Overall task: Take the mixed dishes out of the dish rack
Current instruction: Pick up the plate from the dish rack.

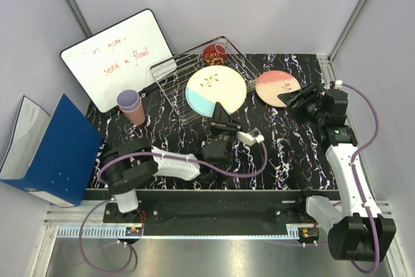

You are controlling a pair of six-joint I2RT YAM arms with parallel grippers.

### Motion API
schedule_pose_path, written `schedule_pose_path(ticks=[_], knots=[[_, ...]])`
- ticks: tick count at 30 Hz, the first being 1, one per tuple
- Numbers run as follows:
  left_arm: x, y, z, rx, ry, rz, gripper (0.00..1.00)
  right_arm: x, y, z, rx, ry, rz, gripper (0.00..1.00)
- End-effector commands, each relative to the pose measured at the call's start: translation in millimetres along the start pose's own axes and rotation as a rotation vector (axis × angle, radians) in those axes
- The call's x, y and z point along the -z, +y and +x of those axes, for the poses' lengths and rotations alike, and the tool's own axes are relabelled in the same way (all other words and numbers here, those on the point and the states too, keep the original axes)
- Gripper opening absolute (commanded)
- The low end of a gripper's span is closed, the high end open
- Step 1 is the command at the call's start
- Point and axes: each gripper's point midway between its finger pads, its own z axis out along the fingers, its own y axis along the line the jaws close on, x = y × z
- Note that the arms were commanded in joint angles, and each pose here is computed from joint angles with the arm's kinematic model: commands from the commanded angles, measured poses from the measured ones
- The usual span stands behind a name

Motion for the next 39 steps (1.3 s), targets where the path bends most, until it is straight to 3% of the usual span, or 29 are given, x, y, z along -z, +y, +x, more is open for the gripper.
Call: schedule_pose_path(ticks=[1, 8, 12, 27, 30, 32, 34, 37, 39], knots=[[43, 55, -3, 0.332, -0.005, -0.239, 0.00, -1, -3, 28, 0.027, 0.137, -0.046, 0.71], [62, 39, -49, 0.314, -0.108, -0.204, 0.00, 6, 12, 29, 0.061, 0.130, -0.139, 0.71], [71, 41, -70, 0.342, -0.149, -0.205, 0.00, 0, 13, 38, 0.049, 0.194, -0.162, 0.71], [76, 63, -101, 0.395, -0.219, -0.241, 0.00, -17, -7, 62, 0.035, 0.277, -0.157, 0.69], [77, 61, -109, 0.409, -0.232, -0.229, 0.00, -19, -3, 65, 0.038, 0.303, -0.192, 0.56], [78, 57, -113, 0.412, -0.239, -0.224, 0.00, -19, 5, 77, 0.052, 0.346, -0.227, 0.36], [78, 54, -116, 0.411, -0.242, -0.223, 0.00, -18, 8, 82, 0.056, 0.371, -0.243, 0.25], [77, 53, -119, 0.415, -0.247, -0.224, 0.00, -18, 15, 86, 0.063, 0.393, -0.290, 0.00], [76, 54, -119, 0.422, -0.247, -0.226, 0.00, -16, 16, 88, 0.060, 0.407, -0.303, 0.00]])
